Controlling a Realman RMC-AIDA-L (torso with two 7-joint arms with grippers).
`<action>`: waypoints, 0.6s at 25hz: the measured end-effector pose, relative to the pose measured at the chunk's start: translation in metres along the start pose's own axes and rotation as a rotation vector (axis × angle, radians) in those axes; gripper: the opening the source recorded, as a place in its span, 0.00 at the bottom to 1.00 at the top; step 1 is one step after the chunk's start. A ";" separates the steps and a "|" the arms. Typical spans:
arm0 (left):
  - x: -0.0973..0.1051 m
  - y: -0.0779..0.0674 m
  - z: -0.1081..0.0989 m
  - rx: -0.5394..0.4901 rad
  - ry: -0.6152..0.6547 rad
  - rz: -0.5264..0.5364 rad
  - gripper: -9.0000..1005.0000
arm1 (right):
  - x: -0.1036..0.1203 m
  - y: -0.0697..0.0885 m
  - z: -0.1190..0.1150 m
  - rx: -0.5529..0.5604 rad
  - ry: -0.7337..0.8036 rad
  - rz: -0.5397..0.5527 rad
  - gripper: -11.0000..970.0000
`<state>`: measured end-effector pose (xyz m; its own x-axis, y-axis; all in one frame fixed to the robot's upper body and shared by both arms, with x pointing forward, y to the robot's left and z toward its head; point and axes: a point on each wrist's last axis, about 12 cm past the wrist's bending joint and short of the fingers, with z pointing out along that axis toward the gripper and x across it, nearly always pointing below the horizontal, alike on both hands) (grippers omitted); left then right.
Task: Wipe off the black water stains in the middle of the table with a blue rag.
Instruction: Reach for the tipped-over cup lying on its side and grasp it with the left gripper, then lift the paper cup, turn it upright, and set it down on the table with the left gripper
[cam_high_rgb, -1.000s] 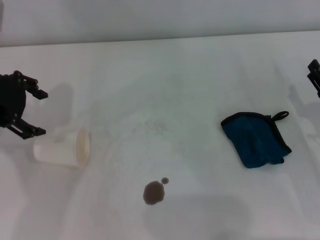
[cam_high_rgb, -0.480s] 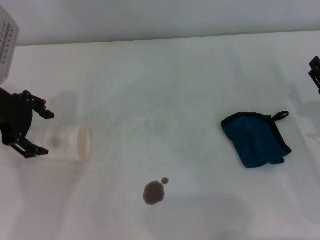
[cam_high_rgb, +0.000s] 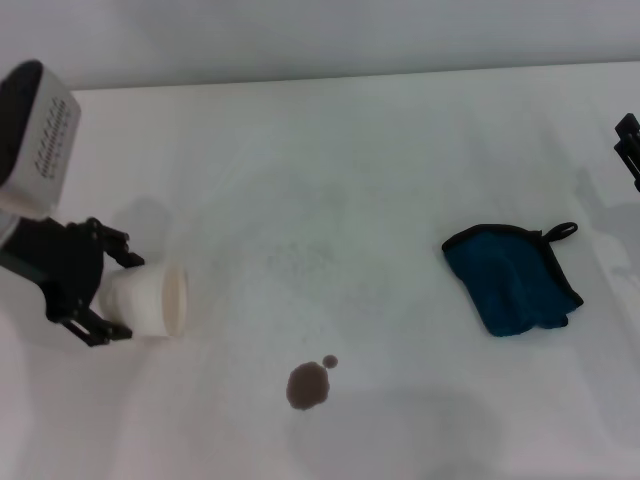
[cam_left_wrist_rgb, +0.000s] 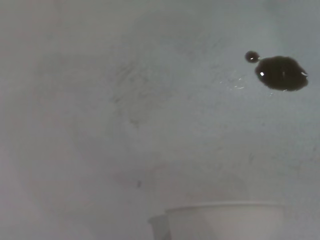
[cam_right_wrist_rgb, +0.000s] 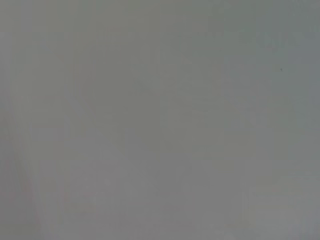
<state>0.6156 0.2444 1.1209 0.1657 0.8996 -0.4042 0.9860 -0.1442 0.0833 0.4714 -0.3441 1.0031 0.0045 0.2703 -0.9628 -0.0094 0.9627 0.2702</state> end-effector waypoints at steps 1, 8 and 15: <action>0.000 -0.001 0.005 0.005 -0.007 0.001 0.89 | 0.000 0.000 0.000 0.000 0.000 0.000 0.87; 0.002 -0.011 0.024 0.023 -0.045 -0.028 0.89 | 0.001 0.001 -0.002 -0.011 0.002 -0.003 0.87; 0.002 -0.012 0.027 0.011 -0.076 -0.071 0.89 | 0.000 -0.001 -0.004 -0.007 0.004 -0.005 0.87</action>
<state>0.6041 0.2367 1.0949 0.0956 0.8737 -0.4770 0.9954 -0.0862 0.0416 0.4675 -0.3453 1.0024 0.0010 0.2656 -0.9641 -0.0168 0.9639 0.2656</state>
